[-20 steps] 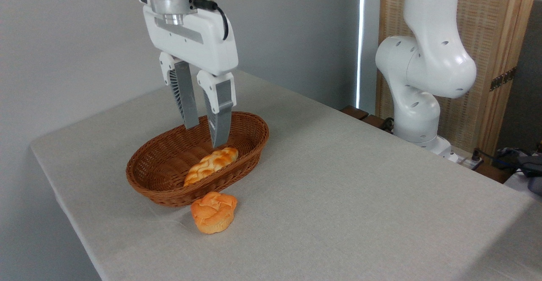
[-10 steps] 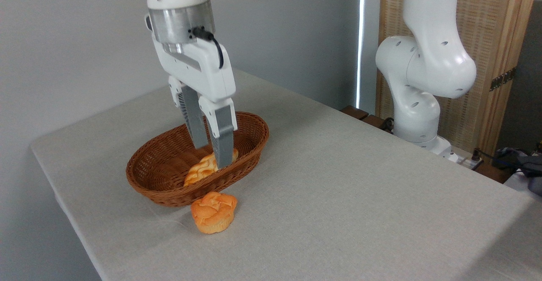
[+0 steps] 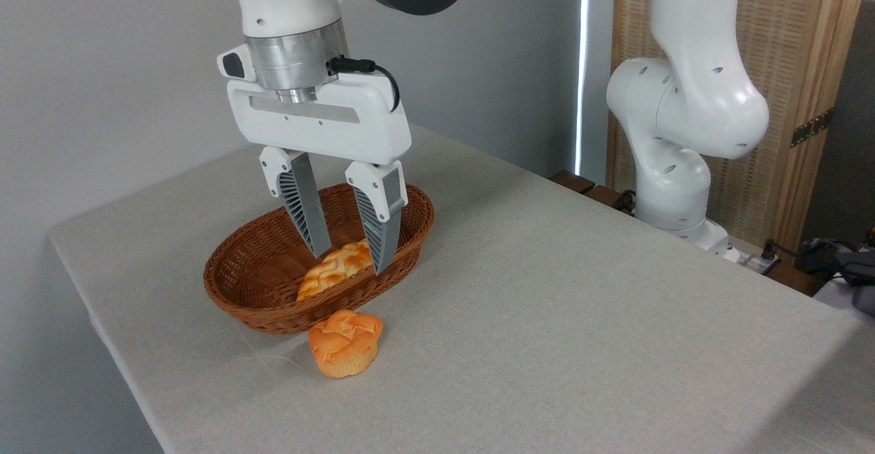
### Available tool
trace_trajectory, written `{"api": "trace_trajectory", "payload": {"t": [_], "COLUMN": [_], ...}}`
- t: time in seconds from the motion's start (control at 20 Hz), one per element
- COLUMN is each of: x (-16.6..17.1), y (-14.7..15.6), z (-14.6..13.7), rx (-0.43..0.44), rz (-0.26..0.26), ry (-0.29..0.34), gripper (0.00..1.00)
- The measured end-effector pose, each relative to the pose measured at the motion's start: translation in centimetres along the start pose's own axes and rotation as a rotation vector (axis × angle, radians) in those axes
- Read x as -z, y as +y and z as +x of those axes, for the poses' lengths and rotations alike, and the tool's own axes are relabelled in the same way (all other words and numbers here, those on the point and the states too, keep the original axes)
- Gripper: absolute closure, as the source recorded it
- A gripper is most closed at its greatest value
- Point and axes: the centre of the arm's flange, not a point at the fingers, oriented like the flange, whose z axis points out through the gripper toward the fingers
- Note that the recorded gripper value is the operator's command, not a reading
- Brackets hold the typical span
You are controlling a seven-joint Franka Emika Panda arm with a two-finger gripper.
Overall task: Put bread into the basket
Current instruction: 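Move the open gripper over the basket toward the round bun, then lower the gripper around the round golden bun beside the basket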
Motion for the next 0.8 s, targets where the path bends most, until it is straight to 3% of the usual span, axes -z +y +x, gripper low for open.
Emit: {"api": "trace_trajectory", "payload": {"t": [0.2, 0.4, 0.55, 0.65, 0.8], "x": [-0.5, -1.5, -1.6, -1.9, -2.5], "y": [0.2, 0.6, 0.2, -0.1, -0.3], "z": [0.1, 0.6, 1.3, 1.8, 2.0], "rx": [0.28, 0.518, 0.683, 0.749, 0.772], "rz": [-0.015, -0.078, -0.096, -0.099, -0.099], "ry": [-0.008, -0.019, 0.028, 0.062, 0.062], "gripper": [0.0, 0.0, 0.0, 0.0, 0.0]}}
